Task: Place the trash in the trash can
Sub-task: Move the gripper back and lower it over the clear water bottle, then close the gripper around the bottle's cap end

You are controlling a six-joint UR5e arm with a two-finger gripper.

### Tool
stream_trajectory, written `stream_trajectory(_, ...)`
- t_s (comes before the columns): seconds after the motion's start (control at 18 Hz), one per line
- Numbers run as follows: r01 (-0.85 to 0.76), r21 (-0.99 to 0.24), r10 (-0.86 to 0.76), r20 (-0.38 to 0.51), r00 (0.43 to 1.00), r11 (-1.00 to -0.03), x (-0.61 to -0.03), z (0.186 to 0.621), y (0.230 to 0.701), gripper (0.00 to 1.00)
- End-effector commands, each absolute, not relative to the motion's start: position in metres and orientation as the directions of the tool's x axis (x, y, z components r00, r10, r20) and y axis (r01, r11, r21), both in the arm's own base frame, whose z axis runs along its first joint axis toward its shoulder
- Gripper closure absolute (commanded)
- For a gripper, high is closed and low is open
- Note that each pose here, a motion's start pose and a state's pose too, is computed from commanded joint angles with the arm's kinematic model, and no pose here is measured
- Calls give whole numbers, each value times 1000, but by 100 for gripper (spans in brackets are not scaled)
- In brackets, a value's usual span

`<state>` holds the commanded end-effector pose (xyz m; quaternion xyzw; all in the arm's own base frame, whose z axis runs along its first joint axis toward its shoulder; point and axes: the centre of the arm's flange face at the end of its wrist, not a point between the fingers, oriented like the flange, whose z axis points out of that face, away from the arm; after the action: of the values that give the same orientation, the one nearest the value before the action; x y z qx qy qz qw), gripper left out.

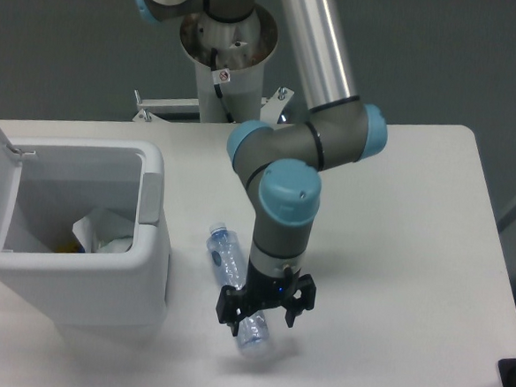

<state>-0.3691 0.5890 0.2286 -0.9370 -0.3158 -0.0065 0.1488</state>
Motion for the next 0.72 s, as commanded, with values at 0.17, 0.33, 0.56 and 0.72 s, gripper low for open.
stream_trajectory(0.17,589,-264,584,105,805,-764,-364,220,594,0)
stream_trajectory(0.33,589,-236,585,96,806,-773,-362,202,596,0)
stream_trajectory(0.56,585,-225,581,90,809,-779,-358,195,598,0)
stream_trajectory(0.72,587,-199,586,72,807,-784,-357,180,596,0)
